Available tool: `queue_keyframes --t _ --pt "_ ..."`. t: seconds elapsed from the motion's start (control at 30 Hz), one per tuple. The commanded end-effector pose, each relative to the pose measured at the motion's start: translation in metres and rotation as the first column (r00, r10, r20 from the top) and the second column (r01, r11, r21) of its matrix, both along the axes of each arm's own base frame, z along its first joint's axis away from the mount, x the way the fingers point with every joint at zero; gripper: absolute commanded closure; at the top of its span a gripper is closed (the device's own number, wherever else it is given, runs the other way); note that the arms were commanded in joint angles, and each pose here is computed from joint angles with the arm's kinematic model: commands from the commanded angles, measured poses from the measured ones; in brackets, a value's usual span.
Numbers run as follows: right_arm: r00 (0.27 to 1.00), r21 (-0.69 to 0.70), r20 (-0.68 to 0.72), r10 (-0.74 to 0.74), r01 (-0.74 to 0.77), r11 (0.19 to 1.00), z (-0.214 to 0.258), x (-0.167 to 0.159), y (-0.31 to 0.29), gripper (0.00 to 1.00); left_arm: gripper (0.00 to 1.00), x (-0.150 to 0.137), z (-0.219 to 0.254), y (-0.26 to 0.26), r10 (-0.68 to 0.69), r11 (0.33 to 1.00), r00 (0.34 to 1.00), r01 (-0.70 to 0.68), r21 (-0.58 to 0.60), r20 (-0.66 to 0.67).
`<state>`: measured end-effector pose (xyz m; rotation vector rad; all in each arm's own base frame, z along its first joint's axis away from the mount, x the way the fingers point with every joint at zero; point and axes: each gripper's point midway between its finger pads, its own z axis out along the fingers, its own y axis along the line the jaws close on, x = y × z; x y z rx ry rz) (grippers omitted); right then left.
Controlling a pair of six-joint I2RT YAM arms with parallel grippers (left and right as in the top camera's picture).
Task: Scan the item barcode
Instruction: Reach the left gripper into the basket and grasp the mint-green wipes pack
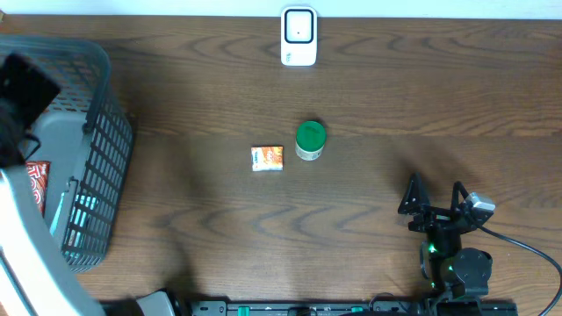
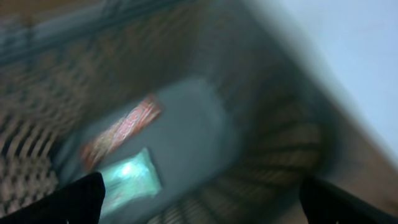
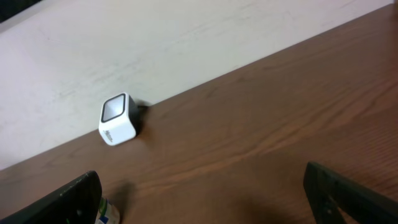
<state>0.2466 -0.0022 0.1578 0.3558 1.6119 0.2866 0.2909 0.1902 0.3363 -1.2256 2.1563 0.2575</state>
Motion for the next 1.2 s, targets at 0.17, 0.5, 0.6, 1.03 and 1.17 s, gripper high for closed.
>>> queue_keyframes --t 0.17,0.5,0.6,1.03,1.17 --pt "1.000 0.000 -0.002 -0.007 0.007 1.000 -0.001 0.000 -0.001 0.01 0.00 0.013 -0.144 0.026 0.016 0.967 0.931 -0.107 -0.231 -0.364" --pt "1.000 0.000 -0.002 -0.007 0.007 1.000 -0.001 0.000 -0.001 0.01 0.00 0.021 -0.258 0.028 -0.102 0.925 0.793 -0.146 -0.350 -0.600" --pt "1.000 0.000 -0.002 -0.007 0.007 1.000 -0.001 0.000 -0.001 0.01 0.00 0.016 -0.282 0.026 -0.125 0.912 0.751 -0.171 -0.373 -0.649" --pt "1.000 0.000 -0.002 -0.007 0.007 1.000 -0.001 0.000 -0.001 0.01 0.00 -0.019 -0.300 0.042 -0.100 0.946 0.566 -0.200 -0.254 -0.818" --pt "1.000 0.000 -0.002 -0.007 0.007 1.000 -0.001 0.000 -0.001 0.01 0.00 -0.027 -0.297 0.039 -0.113 0.942 0.537 -0.209 -0.262 -0.836"
